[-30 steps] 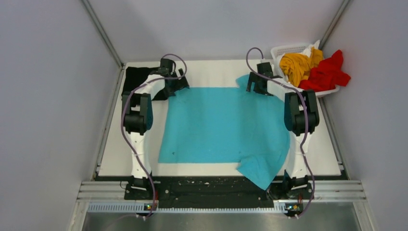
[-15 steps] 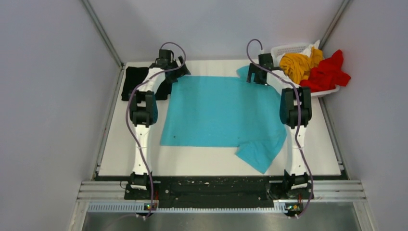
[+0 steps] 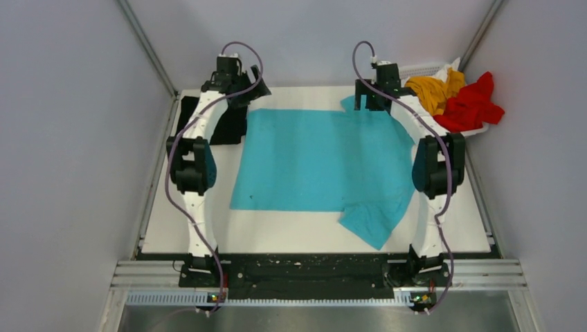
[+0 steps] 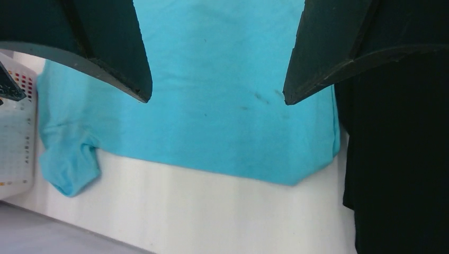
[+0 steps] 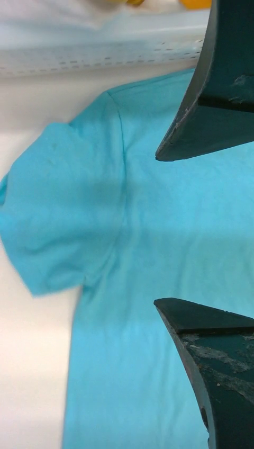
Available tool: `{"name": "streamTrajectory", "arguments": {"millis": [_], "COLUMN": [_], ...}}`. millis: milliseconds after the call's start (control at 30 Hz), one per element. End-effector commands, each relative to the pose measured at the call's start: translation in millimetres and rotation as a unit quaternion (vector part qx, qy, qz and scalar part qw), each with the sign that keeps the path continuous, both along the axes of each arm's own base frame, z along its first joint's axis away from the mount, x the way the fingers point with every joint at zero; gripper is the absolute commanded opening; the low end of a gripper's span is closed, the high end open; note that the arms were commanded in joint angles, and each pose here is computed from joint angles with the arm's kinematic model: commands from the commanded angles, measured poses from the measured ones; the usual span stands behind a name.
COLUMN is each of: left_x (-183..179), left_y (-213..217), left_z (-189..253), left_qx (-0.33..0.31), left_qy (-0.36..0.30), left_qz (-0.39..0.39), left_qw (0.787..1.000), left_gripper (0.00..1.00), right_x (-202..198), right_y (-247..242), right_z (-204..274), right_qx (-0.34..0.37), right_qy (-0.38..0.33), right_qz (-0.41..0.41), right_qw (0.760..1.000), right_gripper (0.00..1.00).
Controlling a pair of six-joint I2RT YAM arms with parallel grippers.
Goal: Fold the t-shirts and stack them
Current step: Flatten out the tshirt
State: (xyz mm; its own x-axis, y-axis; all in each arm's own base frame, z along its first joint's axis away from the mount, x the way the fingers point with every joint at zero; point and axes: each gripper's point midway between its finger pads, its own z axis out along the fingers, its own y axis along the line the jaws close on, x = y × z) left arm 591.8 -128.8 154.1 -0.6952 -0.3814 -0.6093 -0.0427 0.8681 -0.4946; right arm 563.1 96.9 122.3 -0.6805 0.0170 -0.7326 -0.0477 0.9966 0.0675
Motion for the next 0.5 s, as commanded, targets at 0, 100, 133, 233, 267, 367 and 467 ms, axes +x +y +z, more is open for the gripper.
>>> {"name": "streamTrajectory", "arguments": {"millis": [0,100,133,233,267,367,467], "left_x": [-52.6,-102.0,-124.2,-182.4,-204.5,-263.2,-312.6], "left_y": [9.4,31.3,38.8,60.5,66.7,76.8,80.3], "left_z": [90.1,71.2,51.3,22.3,15.5,-20.1,-48.8], "left_qx": [0.028,0.052,0.062,0.084,0.088,0.094,0.086], "left_qy": [-0.068,-0.033,-0.008,0.031,0.044,0.110,0.180], "left_qz": [0.014,0.060,0.071,0.113,0.125,0.147,0.170], "left_qw": [0.997,0.996,0.995,0.990,0.987,0.979,0.965], "left_gripper": [0.99,0.99,0.99,0.99,0.99,0.99,0.99], "right_x": [-42.5,-76.7,-87.7,-118.0,-126.5,-145.8,-157.5], "right_y": [31.9,36.8,37.1,32.3,29.4,22.4,17.5], "right_z": [76.7,71.9,70.2,57.6,52.7,41.0,31.0], "right_qx": [0.006,0.021,0.030,0.052,0.055,0.058,0.056], "right_qy": [-0.071,-0.075,-0.076,-0.071,-0.069,-0.062,-0.051], "right_qz": [0.047,0.043,0.040,0.025,0.019,0.008,-0.001], "right_qw": [0.996,0.996,0.996,0.996,0.996,0.996,0.997], "right_gripper": [0.99,0.99,0.99,0.99,0.99,0.99,0.99]}}
